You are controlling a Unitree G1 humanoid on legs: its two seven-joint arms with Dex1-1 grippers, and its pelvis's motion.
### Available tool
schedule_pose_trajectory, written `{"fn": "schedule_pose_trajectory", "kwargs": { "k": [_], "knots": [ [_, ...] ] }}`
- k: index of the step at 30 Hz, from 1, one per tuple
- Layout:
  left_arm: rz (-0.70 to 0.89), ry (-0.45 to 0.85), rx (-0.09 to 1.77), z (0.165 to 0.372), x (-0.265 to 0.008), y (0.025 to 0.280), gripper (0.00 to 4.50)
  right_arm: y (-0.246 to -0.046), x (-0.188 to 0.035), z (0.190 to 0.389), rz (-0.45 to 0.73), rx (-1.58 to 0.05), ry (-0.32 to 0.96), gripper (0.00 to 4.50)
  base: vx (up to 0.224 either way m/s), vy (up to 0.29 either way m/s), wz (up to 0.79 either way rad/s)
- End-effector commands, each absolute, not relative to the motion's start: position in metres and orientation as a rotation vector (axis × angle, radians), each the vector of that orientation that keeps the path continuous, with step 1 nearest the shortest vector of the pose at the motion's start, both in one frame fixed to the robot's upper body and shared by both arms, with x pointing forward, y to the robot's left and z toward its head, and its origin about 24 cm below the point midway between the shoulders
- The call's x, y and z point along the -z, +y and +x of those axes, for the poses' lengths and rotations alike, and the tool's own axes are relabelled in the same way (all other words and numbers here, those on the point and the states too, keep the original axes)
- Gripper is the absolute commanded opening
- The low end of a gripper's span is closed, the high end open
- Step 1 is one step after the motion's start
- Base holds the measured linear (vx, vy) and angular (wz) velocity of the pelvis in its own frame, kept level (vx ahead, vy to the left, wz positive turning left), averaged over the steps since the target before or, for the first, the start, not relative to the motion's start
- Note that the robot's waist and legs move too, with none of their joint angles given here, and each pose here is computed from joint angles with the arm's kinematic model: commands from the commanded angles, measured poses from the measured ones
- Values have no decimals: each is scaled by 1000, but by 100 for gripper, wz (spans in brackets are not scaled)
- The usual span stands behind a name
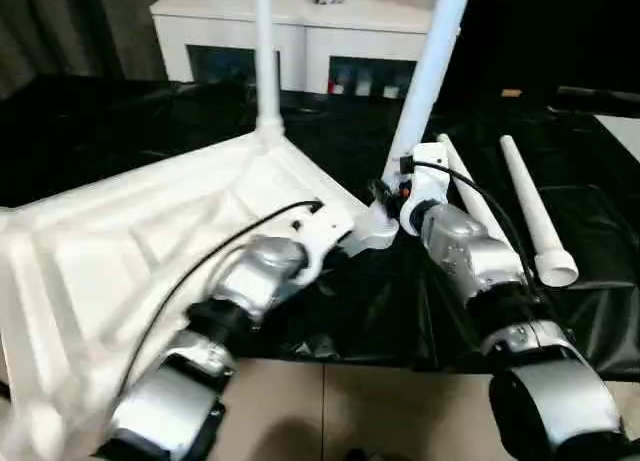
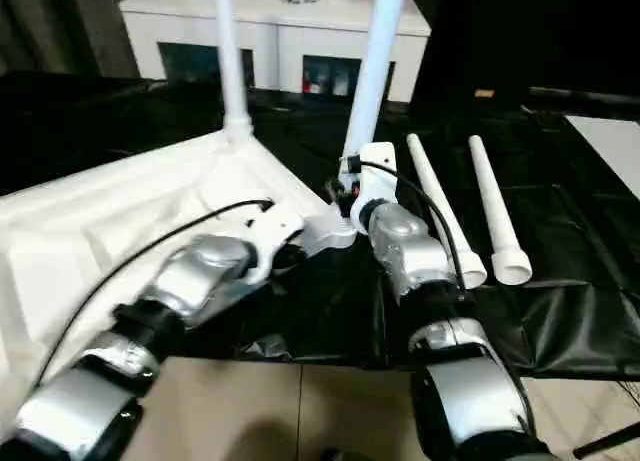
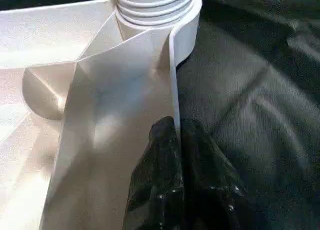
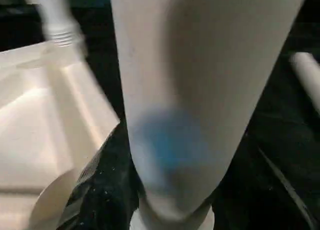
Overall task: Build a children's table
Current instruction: Rotate leg to tighten
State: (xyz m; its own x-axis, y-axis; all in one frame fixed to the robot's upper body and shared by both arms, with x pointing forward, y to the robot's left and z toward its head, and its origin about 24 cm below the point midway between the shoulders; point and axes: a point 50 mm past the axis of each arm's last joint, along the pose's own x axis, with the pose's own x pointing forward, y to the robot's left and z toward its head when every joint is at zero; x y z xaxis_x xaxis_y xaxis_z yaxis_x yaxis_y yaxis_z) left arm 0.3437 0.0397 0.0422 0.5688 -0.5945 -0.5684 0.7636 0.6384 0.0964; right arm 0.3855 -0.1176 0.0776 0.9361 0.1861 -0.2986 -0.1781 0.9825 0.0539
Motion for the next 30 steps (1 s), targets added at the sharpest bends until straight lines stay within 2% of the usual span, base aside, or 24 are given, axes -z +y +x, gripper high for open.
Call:
{"fn": "schedule_pose_trajectory", "kwargs": {
  "k": [1,3,6,11,13,18,23,27,29,30],
  "knots": [
    [296,402,930,343,-70,6,0,-138,-23,365,0,-61,548,182,0,0,0],
    [277,393,933,342,-74,-3,0,-132,-22,365,-9,-55,555,182,0,0,0],
    [288,398,900,344,-73,-1,0,-128,-20,366,-20,-46,565,182,0,0,0],
    [337,416,834,353,-70,18,0,-121,-26,371,25,-94,506,182,0,0,0],
    [368,414,815,356,-69,25,0,-118,-36,376,55,-135,447,238,0,0,0],
    [382,398,816,361,-73,34,0,-117,-57,385,75,-187,350,278,0,0,0],
    [444,341,874,363,-79,40,0,-125,-74,388,86,-260,264,322,0,0,0],
    [468,320,947,360,-81,45,0,-135,-78,380,56,-380,236,357,0,0,0],
    [476,302,1065,352,-79,53,0,-149,-73,358,50,-559,282,373,0,0,0],
    [477,304,1087,350,-79,55,0,-152,-72,353,47,-597,296,382,0,0,0]
  ]
}}
